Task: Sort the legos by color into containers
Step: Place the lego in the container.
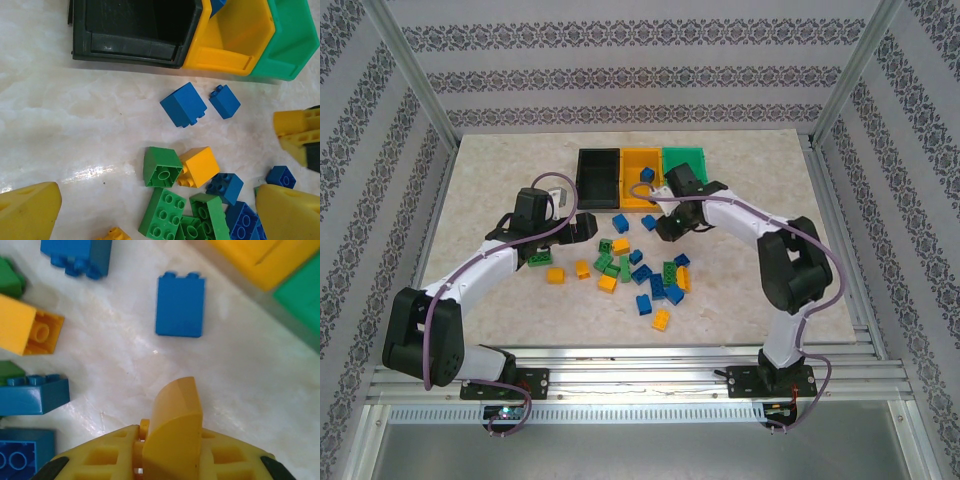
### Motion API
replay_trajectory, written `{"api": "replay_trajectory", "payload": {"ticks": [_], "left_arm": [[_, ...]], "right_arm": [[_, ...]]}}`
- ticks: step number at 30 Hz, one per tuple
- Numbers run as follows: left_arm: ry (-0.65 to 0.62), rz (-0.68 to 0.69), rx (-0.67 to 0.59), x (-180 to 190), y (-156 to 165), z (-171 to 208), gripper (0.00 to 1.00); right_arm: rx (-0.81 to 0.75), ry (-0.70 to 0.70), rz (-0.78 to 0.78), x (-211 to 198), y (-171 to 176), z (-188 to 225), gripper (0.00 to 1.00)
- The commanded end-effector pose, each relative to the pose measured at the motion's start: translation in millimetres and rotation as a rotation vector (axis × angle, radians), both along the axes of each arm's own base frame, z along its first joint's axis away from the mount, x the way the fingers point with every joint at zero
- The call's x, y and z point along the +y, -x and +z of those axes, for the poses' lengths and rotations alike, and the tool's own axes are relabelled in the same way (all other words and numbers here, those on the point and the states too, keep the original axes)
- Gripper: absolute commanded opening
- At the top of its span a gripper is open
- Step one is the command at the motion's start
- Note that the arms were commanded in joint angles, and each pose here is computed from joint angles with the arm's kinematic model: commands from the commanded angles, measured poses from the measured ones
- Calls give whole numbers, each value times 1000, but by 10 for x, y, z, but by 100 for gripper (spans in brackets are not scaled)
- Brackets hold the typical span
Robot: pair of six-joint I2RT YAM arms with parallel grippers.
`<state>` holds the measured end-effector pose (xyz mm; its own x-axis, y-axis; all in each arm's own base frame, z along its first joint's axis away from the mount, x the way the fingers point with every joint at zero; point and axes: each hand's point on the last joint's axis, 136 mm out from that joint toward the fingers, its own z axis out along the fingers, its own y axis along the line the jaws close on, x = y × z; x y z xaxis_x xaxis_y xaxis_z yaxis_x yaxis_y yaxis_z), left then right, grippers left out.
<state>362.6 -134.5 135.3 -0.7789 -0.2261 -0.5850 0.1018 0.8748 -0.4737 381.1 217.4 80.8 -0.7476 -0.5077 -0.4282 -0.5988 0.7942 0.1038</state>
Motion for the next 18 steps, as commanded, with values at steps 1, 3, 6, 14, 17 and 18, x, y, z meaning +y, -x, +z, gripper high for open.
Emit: {"api": "replay_trajectory", "payload": {"ticks": [1,3,6,14,17,18], "left_arm": [[19,20,-39,32,-43,126,100],[13,23,-51,43,-44,149,100],[-9,42,-43,91,-43,153,100],[-49,68,-73,195,43,258,100],[-75,101,-71,284,91,234,100],[-83,91,-68,290,104,217,100]], "right_arm": [[-112,-94,-130,-163,-257,385,23],[-169,-116,-219,-294,-427,523,23],[-234,-158,-342,-475,-707,661,24],[-254,-178,-426,-616,-1252,727,56],[-261,-197,-413,-574,-1225,767,58],[-259,-206,-410,-554,-1186,773,59]]}}
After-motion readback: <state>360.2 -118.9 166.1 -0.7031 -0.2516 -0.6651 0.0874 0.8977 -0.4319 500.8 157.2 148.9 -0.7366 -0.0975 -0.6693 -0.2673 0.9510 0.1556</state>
